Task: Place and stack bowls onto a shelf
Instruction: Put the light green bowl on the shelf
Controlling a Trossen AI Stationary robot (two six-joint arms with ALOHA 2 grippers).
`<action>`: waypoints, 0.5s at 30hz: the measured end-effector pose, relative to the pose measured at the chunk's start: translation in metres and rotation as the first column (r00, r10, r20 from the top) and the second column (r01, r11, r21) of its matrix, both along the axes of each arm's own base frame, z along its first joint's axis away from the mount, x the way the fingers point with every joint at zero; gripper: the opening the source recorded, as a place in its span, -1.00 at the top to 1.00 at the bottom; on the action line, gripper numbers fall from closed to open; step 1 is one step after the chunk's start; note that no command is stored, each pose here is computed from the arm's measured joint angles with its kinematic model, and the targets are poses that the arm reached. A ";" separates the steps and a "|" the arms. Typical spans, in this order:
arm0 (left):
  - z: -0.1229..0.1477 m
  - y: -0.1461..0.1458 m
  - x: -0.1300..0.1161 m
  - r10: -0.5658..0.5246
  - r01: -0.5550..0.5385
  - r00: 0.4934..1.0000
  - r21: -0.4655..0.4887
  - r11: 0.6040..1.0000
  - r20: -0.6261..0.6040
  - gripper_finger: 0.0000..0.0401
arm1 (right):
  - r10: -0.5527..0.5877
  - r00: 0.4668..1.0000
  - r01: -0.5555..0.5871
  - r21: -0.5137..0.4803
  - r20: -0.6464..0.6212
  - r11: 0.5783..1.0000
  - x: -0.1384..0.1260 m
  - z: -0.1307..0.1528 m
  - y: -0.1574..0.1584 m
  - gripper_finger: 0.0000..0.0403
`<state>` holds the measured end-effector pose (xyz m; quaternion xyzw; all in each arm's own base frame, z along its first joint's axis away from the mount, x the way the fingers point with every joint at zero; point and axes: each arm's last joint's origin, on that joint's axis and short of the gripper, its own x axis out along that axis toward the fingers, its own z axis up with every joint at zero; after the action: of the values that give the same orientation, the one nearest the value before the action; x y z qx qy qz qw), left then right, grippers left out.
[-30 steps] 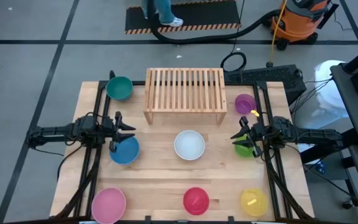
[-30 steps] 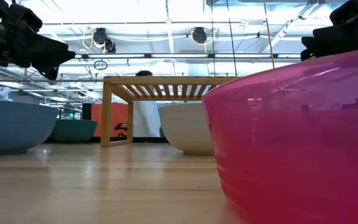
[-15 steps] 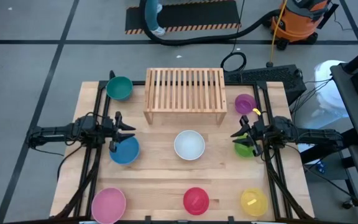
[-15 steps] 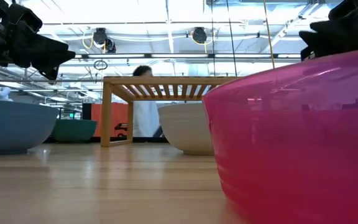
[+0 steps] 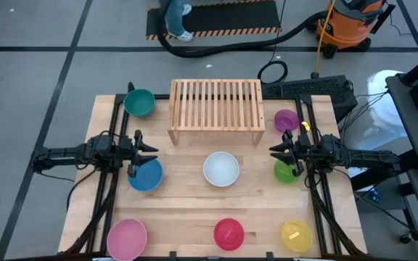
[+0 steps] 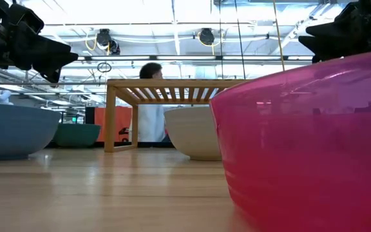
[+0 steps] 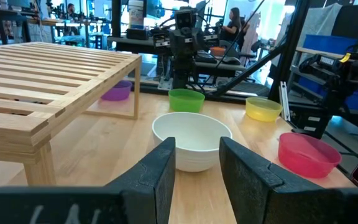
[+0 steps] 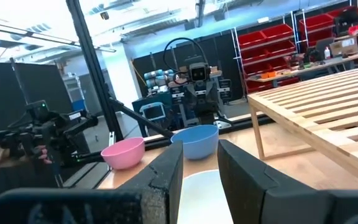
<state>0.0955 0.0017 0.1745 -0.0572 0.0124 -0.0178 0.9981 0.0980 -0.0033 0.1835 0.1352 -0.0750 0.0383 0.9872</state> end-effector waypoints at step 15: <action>0.000 0.000 0.000 0.003 -0.003 1.000 -0.091 0.996 -0.004 0.35 | -0.076 0.990 0.074 -0.020 -0.118 0.997 -0.002 0.001 -0.002 0.54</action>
<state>0.0955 0.0018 0.1744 -0.1028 0.0132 -0.0169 0.9945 0.0964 -0.0052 0.1842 0.1265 -0.0211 -0.0062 0.9917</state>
